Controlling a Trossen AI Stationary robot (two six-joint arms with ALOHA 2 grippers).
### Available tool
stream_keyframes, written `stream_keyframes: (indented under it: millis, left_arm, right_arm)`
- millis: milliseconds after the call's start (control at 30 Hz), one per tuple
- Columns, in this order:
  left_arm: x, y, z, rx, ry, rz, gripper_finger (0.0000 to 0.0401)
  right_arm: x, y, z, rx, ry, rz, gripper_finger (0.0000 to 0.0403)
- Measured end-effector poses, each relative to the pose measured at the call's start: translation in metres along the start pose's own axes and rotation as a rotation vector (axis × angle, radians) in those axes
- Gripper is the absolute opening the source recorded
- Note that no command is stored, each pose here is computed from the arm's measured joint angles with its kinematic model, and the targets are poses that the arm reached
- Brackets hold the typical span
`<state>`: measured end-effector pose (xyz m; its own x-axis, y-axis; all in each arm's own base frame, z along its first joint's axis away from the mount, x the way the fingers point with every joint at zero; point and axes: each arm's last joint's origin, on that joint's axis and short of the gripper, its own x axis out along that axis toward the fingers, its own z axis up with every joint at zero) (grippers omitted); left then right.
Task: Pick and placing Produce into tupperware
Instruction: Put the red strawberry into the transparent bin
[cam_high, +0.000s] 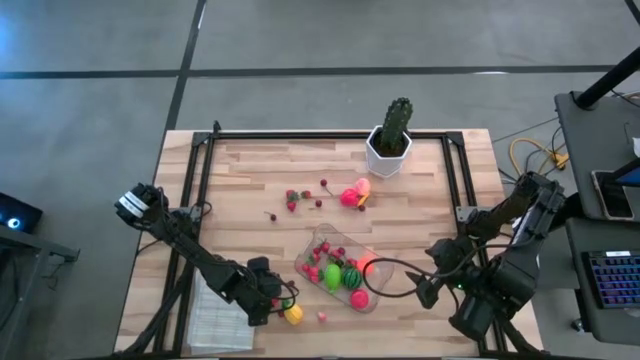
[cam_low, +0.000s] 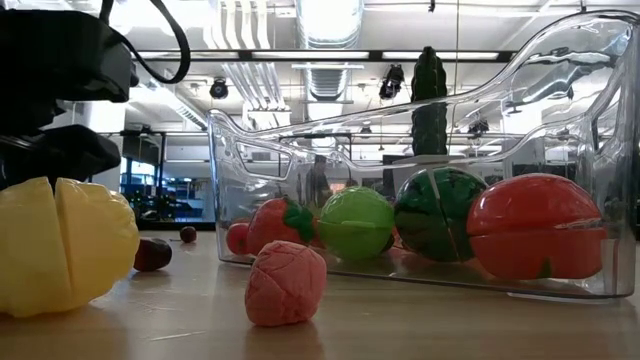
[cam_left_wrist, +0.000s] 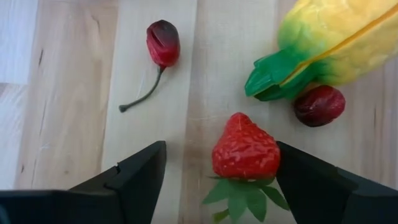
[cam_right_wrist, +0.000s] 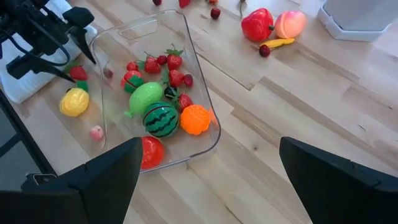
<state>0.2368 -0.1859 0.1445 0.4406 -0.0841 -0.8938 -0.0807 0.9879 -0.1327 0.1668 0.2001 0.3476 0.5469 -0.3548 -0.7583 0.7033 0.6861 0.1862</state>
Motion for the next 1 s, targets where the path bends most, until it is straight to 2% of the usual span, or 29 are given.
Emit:
stream_keyframes:
  millis: [367, 567, 867, 1000]
  left_arm:
    - [-0.001, -0.002, 0.002, -0.001, -0.012, -0.012, 0.0173]
    - [-0.008, -0.003, 0.006, -0.008, -0.030, -0.029, 0.0132]
    - [-0.053, 0.000, 0.018, -0.039, -0.122, -0.108, 0.0132]
    - [-0.080, 0.009, 0.024, -0.061, -0.194, -0.105, 0.0134]
  right_arm:
    - [0.000, 0.000, 0.000, 0.000, 0.000, 0.000, 0.0370]
    - [0.000, 0.000, 0.000, -0.001, 0.000, 0.000, 0.0370]
    - [0.000, 0.000, 0.000, -0.006, 0.001, -0.001, 0.0370]
    - [-0.002, -0.002, 0.002, -0.118, 0.013, 0.006, 0.0370]
